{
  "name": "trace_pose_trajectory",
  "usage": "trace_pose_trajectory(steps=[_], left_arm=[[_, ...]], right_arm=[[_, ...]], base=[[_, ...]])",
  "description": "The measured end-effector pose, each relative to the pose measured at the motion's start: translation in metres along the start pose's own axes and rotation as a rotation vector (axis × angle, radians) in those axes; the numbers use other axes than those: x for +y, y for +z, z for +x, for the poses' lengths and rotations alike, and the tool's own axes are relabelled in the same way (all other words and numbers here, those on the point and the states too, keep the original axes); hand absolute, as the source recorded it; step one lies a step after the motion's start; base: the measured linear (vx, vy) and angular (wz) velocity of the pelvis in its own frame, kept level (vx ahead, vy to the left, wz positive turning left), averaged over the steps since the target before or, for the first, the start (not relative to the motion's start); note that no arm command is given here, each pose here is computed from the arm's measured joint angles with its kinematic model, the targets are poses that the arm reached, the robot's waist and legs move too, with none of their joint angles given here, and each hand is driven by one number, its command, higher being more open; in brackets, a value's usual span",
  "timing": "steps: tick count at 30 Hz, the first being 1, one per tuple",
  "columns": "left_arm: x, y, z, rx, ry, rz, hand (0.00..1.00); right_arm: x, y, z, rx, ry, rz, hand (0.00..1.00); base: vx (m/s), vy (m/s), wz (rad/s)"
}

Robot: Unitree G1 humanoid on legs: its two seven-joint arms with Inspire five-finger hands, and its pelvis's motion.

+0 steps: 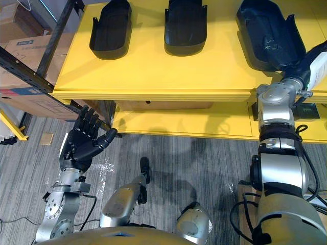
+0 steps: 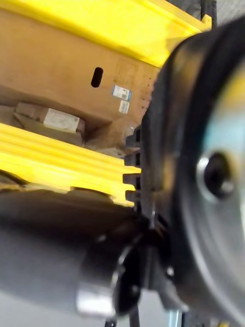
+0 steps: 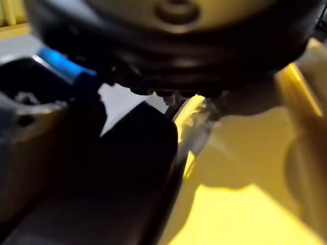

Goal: Walk over and take three plastic housings, then place them on the shelf

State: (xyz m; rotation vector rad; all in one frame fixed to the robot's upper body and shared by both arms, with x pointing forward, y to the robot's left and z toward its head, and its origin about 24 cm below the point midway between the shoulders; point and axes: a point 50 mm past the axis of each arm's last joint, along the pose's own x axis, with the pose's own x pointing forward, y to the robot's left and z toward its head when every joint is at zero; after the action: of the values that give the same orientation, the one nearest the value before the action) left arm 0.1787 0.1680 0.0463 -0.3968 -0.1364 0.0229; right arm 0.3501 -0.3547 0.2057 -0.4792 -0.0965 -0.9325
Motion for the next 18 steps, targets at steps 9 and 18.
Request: trace_pose_trajectory(steps=[9, 18], left_arm=[[-0.001, 0.006, 0.003, -0.040, 0.019, -0.020, 1.00], [-0.001, 0.009, 0.006, -0.065, 0.029, -0.029, 1.00]], right_arm=[[0.013, 0.001, -0.012, -0.044, 0.066, 0.041, 1.00], [0.021, 0.000, -0.017, -0.008, 0.089, 0.118, 1.00]], base=[[0.02, -0.038, -0.03], [0.01, -0.007, -0.03]])
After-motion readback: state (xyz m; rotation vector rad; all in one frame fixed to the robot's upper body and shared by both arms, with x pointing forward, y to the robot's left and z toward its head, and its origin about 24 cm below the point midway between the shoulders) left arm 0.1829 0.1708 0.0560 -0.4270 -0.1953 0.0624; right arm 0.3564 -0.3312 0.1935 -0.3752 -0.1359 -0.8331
